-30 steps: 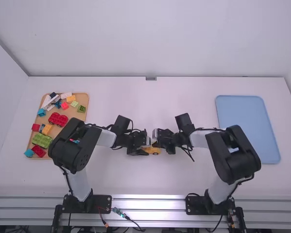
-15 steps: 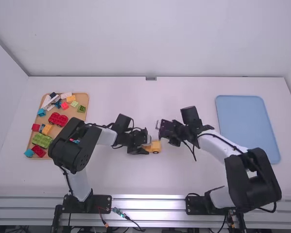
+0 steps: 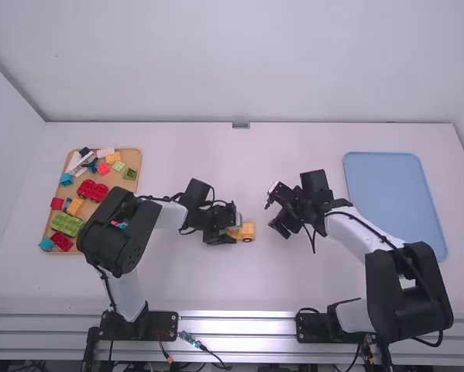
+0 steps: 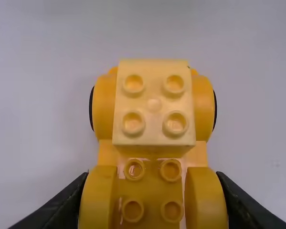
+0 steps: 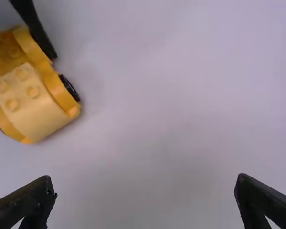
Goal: Assemble lego blocks to make yellow taxi
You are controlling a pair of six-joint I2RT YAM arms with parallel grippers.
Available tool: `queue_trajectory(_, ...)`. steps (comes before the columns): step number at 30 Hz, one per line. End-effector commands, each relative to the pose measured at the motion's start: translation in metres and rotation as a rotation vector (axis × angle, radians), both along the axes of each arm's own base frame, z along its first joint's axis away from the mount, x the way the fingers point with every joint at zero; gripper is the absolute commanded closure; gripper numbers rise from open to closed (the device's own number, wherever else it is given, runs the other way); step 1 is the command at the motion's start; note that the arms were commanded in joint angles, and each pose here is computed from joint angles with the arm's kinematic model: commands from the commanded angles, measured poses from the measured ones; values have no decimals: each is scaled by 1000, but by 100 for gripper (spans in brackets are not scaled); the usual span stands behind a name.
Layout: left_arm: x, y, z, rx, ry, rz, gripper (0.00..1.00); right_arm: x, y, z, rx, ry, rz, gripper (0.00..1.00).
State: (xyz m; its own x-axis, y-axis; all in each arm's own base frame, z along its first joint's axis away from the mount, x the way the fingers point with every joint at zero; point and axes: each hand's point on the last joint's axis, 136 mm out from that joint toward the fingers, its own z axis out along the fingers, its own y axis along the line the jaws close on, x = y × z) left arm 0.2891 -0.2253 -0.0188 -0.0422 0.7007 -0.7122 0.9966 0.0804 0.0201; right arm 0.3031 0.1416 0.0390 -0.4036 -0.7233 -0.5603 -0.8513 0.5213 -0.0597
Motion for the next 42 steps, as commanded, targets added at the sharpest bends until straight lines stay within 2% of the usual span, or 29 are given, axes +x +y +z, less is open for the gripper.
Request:
queue_trajectory(1, -4, 17, -24, 114, 43, 60, 30, 5, 1, 10, 11, -22, -16, 1)
queue_trajectory(2, -4, 17, -24, 113, 44, 61, 25, 5, 1, 10, 11, -22, -15, 1)
queue_trajectory(3, -4, 17, -24, 113, 44, 62, 16, 5, 3, 10, 11, -22, -11, 1)
queue_trajectory(4, -4, 17, -24, 114, 44, 61, 1, 4, 4, 10, 11, -22, -6, 1)
queue_trajectory(15, -2, 19, -12, 134, 102, 86, 1, 5, 4, 10, 12, -23, -7, 1)
queue_trajectory(23, 16, 34, 24, 295, 175, 125, 1, 5, 4, 10, 12, -25, -7, 1)
queue_trajectory(28, 28, 49, 61, 424, 206, 149, 1, 5, 4, 10, 12, -26, -7, 1)
queue_trajectory(30, 36, 57, 73, 484, 186, 165, 1, 5, 4, 10, 12, -26, -8, 1)
queue_trajectory(31, 44, 67, 80, 545, 155, 185, 1, 5, 4, 10, 12, -26, -7, 1)
queue_trajectory(34, 61, 79, 96, 620, 93, 224, 1, 5, 4, 10, 12, -26, -7, 1)
queue_trajectory(39, 98, 88, 127, 631, -17, 334, 1, 5, 4, 10, 12, -26, -8, 1)
queue_trajectory(42, 151, 121, 154, 605, -120, 656, 1, 5, 4, 10, 12, -26, -7, 1)
